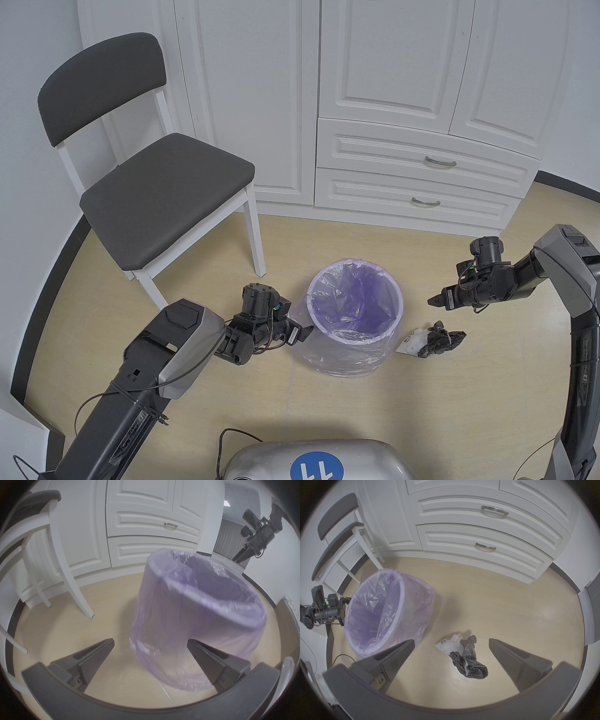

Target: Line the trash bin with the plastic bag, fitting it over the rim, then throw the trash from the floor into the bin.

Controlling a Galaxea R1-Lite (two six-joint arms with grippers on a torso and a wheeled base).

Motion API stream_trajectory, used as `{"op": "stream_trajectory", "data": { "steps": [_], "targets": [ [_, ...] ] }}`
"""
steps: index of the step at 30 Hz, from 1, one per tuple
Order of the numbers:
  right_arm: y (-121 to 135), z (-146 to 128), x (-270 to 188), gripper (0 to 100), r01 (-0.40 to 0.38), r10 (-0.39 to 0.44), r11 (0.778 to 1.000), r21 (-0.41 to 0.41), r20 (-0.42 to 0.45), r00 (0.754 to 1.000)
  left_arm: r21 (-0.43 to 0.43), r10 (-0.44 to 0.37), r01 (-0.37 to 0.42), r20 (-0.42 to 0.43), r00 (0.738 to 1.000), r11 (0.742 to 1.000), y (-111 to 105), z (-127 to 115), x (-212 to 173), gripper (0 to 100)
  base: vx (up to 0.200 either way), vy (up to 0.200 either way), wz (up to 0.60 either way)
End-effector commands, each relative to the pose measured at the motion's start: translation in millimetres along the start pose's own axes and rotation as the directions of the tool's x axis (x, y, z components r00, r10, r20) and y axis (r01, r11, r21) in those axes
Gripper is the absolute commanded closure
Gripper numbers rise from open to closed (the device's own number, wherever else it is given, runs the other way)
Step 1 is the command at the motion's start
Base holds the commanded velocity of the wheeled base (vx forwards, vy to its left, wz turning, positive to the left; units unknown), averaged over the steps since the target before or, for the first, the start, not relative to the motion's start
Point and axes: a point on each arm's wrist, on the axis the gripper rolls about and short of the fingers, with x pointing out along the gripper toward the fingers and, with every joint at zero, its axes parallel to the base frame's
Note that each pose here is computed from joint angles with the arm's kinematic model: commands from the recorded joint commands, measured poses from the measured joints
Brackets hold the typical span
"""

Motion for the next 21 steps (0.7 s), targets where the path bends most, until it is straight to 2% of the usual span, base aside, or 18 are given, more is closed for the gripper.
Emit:
{"op": "stream_trajectory", "data": {
  "steps": [1,5,8,10,11,14,21],
  "targets": [
    [-1,6,-17,0,-0.031,0.031,1.000,-0.001,0.022,0.999,-0.014,0.038,-0.038,-0.004,0.999,0.999,15,5,-33,0,0.000,0.000,0.00],
    [-1,10,-24,0,-0.035,0.035,0.999,-0.003,0.034,0.999,-0.017,0.045,-0.045,-0.002,0.999,0.999,14,-2,-55,0,0.000,0.000,0.00],
    [0,12,-33,0,-0.036,0.036,0.999,-0.004,0.037,0.999,-0.018,0.076,-0.076,0.050,0.996,0.997,4,-14,-75,0,0.000,0.000,0.00],
    [1,12,-37,0,-0.035,0.035,0.999,-0.004,0.040,0.999,-0.041,0.109,-0.105,0.089,0.990,0.994,0,-17,-78,0,0.000,0.000,0.00],
    [2,13,-41,0,-0.036,0.036,0.999,-0.006,0.041,0.998,-0.086,0.129,-0.119,0.130,0.983,0.989,-3,-18,-79,0,0.000,0.000,0.00],
    [4,14,-47,0,-0.039,0.039,0.999,-0.006,0.046,0.998,-0.135,0.145,-0.123,0.173,0.974,0.983,-6,-23,-80,0,0.000,0.000,0.00],
    [5,14,-52,0,-0.040,0.040,0.999,-0.004,0.046,0.998,-0.132,0.186,-0.158,0.236,0.954,0.979,-9,-27,-81,0,0.000,0.000,0.00]
  ]
}}
